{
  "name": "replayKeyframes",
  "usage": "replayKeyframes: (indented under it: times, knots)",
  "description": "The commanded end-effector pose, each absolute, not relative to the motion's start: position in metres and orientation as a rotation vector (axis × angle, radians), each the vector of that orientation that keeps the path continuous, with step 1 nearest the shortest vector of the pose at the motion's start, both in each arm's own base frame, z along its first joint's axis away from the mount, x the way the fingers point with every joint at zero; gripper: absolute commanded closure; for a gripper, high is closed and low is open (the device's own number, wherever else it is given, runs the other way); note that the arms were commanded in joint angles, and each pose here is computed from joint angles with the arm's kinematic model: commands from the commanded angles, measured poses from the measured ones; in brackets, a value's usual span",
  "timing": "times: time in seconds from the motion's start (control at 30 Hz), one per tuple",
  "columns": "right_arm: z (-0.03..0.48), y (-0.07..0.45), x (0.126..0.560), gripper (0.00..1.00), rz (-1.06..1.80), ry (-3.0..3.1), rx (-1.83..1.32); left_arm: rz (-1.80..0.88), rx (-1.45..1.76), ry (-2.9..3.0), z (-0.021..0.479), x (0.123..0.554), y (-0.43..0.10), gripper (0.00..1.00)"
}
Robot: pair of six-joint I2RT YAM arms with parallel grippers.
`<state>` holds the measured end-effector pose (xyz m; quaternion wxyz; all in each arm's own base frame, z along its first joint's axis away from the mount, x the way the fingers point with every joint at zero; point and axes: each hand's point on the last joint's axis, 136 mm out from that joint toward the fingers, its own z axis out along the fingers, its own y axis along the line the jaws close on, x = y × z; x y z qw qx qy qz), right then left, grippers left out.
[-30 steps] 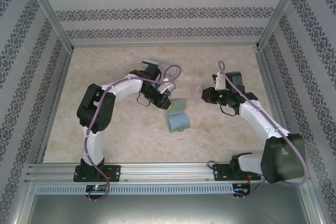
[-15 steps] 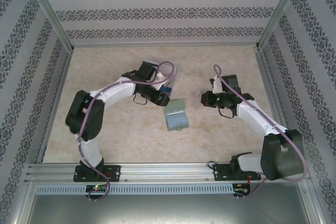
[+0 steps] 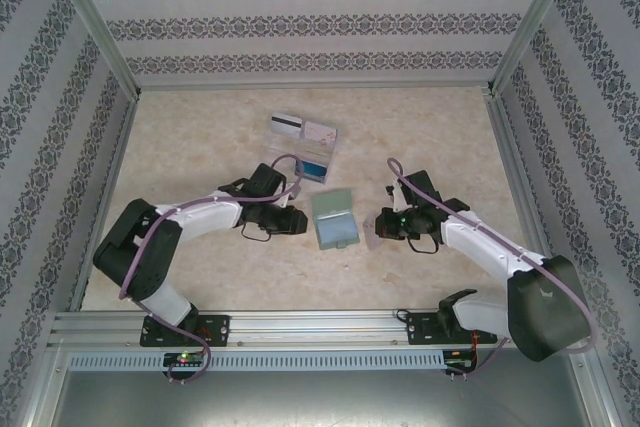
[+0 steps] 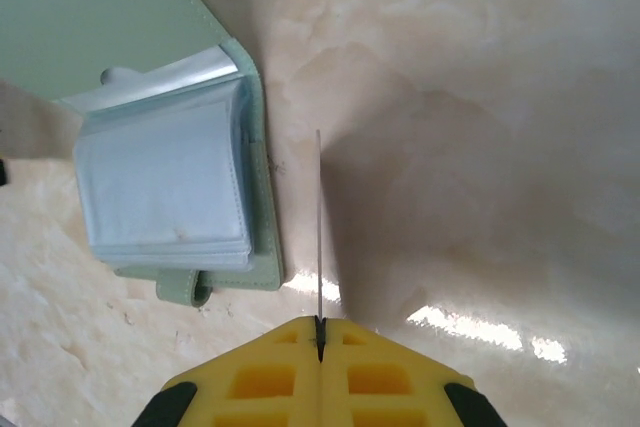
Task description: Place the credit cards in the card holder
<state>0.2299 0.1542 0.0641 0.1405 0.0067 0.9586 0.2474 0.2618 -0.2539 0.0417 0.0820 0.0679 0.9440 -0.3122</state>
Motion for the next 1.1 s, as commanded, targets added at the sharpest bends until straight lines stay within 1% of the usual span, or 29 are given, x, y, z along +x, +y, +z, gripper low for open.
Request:
replayKeyframes:
  times: [0.0, 0.2, 0.5, 0.67, 0.83, 0.9, 1.07]
  knots:
    - [0.061, 0.158, 0.217, 1.00, 0.736, 2.799, 0.051, -0.960, 0.129, 2.765, 0.044, 0.288, -0.271, 0.65]
    - [0.061, 0.184, 0.208, 1.00, 0.821, 2.806, 0.011, -0.863, 0.193, 2.772, 0.037, 0.326, -0.285, 0.65]
    - [0.070, 0.240, 0.216, 1.00, 1.020, 2.757, -0.061, -0.923, 0.293, 2.708, 0.056, 0.372, -0.319, 0.64]
    - [0.088, 0.222, 0.217, 1.00, 0.962, 2.747, -0.080, -0.891, 0.304, 2.698, 0.067, 0.372, -0.307, 0.64]
    - [0.130, 0.216, 0.223, 1.00, 1.027, 2.654, -0.109, -0.844, 0.294, 2.686, 0.080, 0.367, -0.287, 0.63]
    - [0.139, 0.217, 0.233, 1.00, 1.013, 2.627, -0.119, -0.810, 0.279, 2.671, 0.088, 0.366, -0.280, 0.63]
    - [0.128, 0.217, 0.271, 1.00, 0.935, 2.578, -0.153, -0.794, 0.131, 2.625, 0.093, 0.362, -0.263, 0.65]
